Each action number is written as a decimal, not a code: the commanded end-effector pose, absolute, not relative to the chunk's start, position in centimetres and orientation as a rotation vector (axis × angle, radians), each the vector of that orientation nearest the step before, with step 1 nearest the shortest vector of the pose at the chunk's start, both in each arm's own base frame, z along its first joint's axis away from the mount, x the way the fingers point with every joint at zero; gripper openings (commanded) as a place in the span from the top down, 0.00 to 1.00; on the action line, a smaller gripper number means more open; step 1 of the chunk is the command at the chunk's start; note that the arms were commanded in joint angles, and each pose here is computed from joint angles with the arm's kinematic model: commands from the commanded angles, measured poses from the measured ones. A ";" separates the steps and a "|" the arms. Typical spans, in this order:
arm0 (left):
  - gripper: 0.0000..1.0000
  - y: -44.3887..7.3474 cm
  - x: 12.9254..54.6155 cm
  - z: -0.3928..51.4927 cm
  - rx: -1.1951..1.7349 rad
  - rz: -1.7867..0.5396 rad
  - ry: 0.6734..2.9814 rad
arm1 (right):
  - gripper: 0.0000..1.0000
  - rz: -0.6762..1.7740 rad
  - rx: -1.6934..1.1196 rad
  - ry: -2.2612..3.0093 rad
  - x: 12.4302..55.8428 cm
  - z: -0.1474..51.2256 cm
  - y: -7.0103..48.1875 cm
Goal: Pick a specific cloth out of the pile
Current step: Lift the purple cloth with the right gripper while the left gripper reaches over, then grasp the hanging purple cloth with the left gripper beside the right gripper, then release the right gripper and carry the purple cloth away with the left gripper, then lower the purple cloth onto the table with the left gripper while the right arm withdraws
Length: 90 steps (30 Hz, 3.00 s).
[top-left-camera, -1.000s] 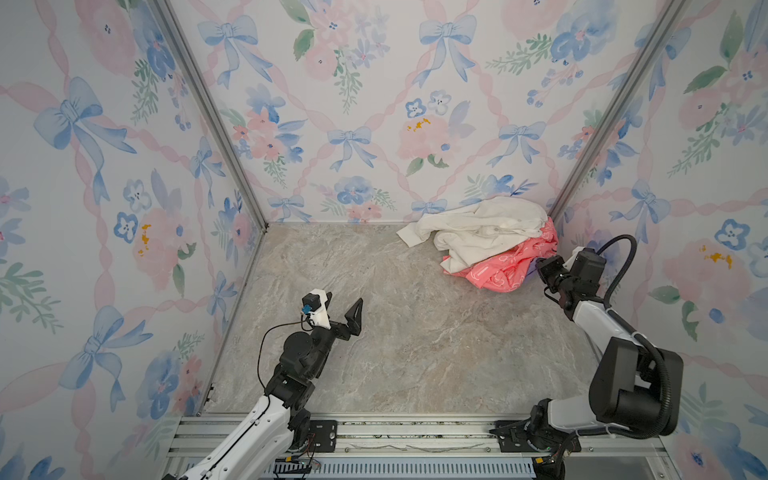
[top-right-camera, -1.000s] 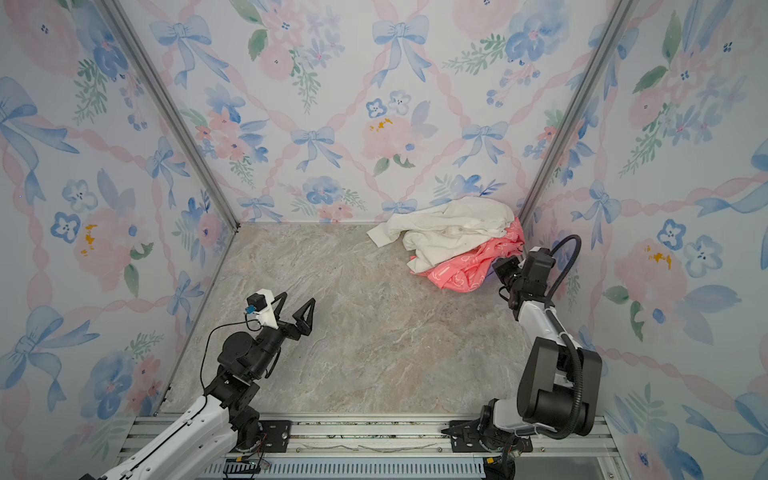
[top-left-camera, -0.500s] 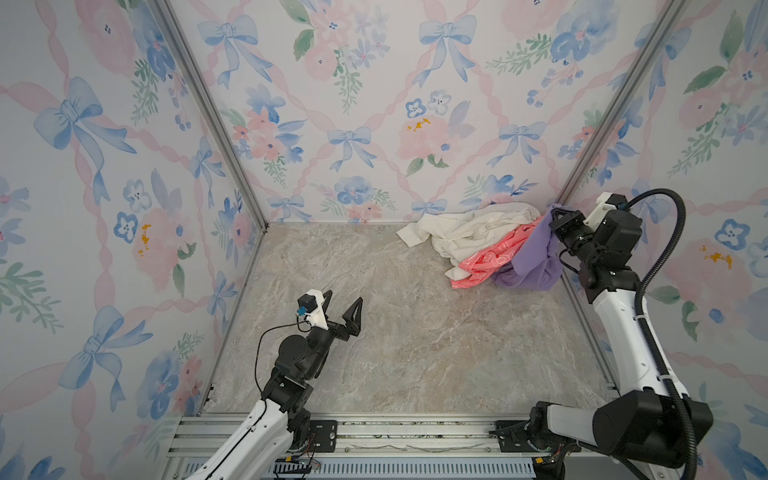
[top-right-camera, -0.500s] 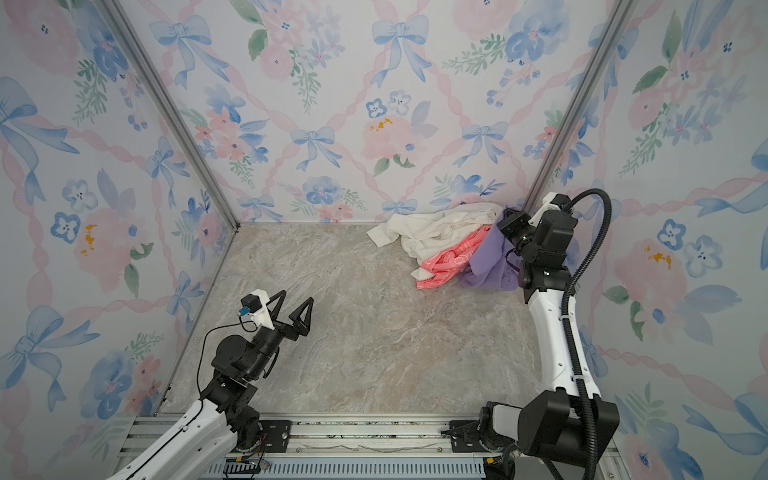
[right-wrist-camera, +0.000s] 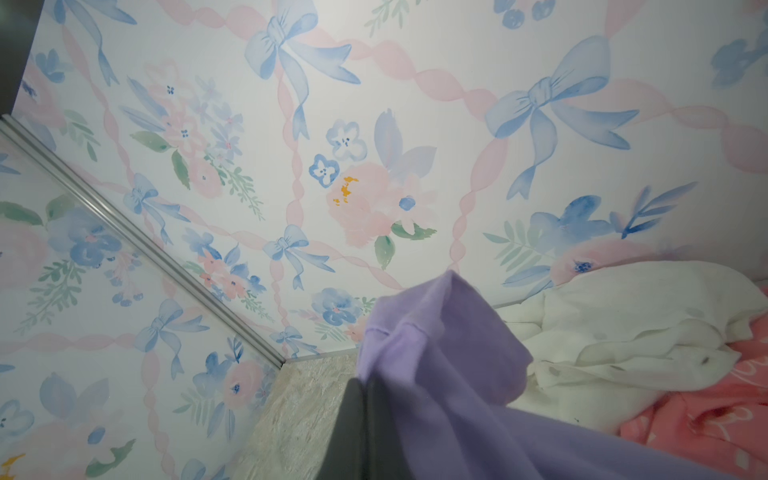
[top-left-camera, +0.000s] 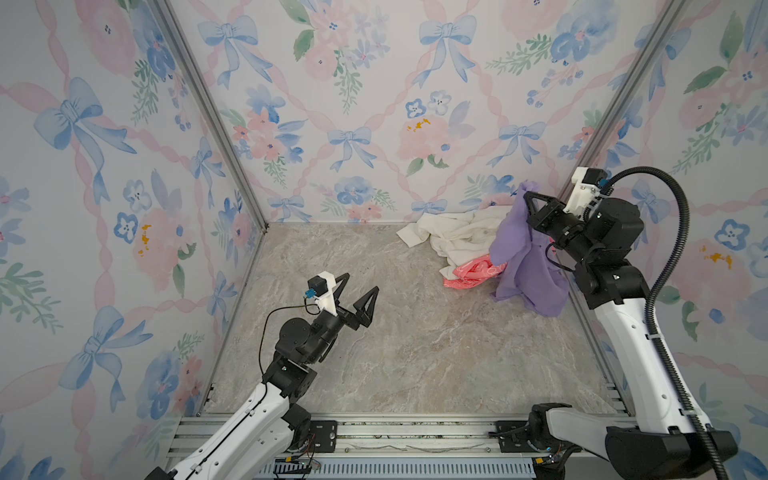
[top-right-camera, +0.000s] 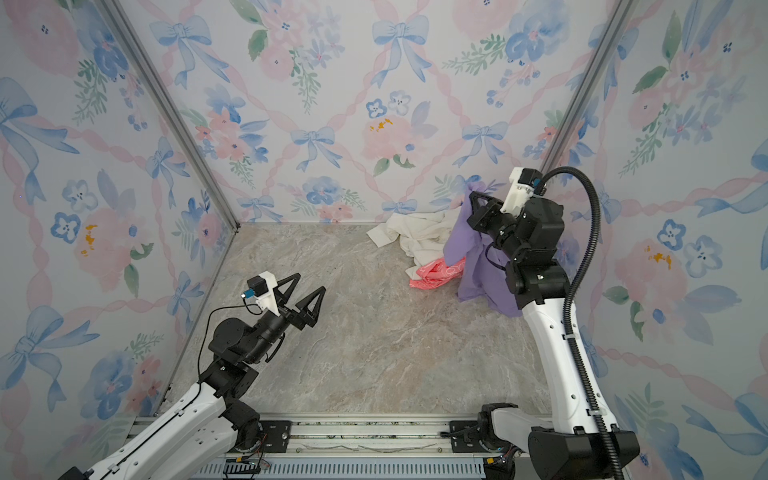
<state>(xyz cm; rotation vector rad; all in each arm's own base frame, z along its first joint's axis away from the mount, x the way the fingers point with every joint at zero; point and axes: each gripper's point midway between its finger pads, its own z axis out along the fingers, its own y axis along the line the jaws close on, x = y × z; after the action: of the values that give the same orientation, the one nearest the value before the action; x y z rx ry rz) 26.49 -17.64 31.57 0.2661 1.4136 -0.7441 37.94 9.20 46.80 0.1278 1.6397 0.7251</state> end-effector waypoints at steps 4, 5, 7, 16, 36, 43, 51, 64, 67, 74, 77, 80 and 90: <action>0.02 -23.8 25.6 36.2 0.505 -0.810 1.298 | 1.00 0.777 -0.155 1.620 33.7 49.4 15.5; 0.02 -25.1 25.6 36.6 0.537 -0.823 1.286 | 1.00 0.784 -0.184 1.624 33.2 49.4 16.4; 0.02 -27.4 25.7 37.9 0.592 -0.847 1.250 | 1.00 0.792 -0.233 1.634 32.4 49.3 17.8; 0.02 -36.3 28.2 38.7 0.733 -0.946 1.207 | 1.00 0.833 -0.348 1.707 30.8 46.7 22.2; 1.00 -34.4 33.8 41.1 0.528 -0.794 1.251 | 0.31 0.491 -0.256 1.794 30.3 41.2 16.6; 1.00 -29.0 36.0 44.1 0.460 -0.546 1.332 | 0.15 0.432 -0.200 1.814 29.7 39.3 13.9; 1.00 -23.3 40.1 46.5 0.383 -0.268 1.418 | 0.03 0.403 -0.180 1.843 29.6 37.8 12.7; 1.00 -12.8 51.4 51.0 0.098 0.071 1.390 | 0.03 0.417 -0.201 1.906 30.7 35.4 13.7; 1.00 -12.0 52.3 50.7 0.074 0.104 1.394 | 0.03 0.422 -0.202 1.915 30.8 35.0 13.8; 1.00 -10.4 51.3 39.1 0.013 0.112 1.532 | 0.03 0.429 -0.195 1.957 30.3 32.9 13.7; 1.00 -8.3 49.4 31.7 -0.056 0.116 1.643 | 0.03 0.427 -0.184 1.981 29.8 31.9 13.4; 1.00 -6.1 47.6 24.6 -0.130 0.107 1.773 | 0.03 0.423 -0.177 2.014 29.4 30.4 13.1; 0.33 -2.9 41.3 16.7 -0.316 -0.077 1.909 | 0.03 0.402 -0.165 2.104 29.5 27.2 13.0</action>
<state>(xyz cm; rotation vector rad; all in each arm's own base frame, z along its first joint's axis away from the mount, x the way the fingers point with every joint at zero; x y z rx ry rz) 41.97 -1.94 13.42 -0.2448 2.0267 0.0923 29.53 13.41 28.36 -0.1878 2.0636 0.4098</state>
